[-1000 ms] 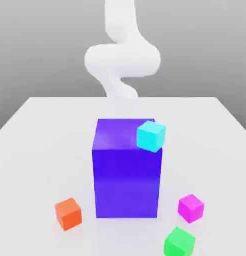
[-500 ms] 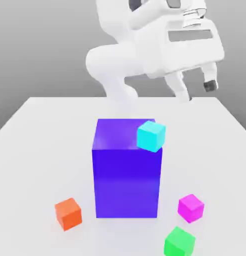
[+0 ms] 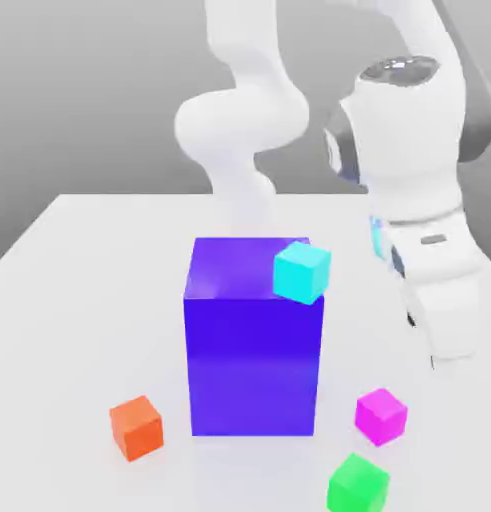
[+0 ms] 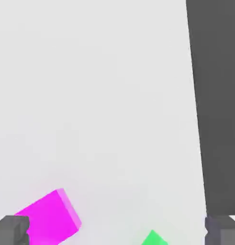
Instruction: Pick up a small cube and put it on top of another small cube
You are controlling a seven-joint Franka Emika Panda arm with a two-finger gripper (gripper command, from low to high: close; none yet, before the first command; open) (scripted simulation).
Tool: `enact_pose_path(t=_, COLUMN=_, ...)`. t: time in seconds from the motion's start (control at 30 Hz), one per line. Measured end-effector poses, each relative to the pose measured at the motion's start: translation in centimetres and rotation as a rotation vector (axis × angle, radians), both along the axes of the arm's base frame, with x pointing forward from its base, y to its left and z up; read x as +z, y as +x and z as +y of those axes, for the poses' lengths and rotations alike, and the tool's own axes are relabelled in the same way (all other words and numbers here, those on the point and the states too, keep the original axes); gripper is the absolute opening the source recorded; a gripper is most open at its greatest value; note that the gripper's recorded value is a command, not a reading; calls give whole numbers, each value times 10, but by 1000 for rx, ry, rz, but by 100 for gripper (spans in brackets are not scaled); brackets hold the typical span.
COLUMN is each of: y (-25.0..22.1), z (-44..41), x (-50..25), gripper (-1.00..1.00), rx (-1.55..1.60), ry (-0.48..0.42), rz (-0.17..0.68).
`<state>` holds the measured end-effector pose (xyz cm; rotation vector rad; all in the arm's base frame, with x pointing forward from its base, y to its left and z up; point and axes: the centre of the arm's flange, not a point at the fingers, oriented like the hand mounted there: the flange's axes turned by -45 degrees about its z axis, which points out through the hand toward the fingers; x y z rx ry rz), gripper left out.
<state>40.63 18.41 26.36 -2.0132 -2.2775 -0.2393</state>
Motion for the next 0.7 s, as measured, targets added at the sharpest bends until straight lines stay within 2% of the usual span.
enact_pose_path(t=0.3, y=-37, z=0, x=-71, gripper=0, rx=378, ry=-174, rz=-4)
enact_pose_path(t=0.6, y=-38, z=0, x=-128, gripper=0, rx=402, ry=-186, rz=-8)
enact_pose_path(t=0.63, y=-39, z=0, x=-135, gripper=-100, rx=401, ry=-185, rz=-5)
enact_pose_path(t=0.7, y=-39, z=0, x=-135, gripper=-100, rx=401, ry=-185, rz=-4)
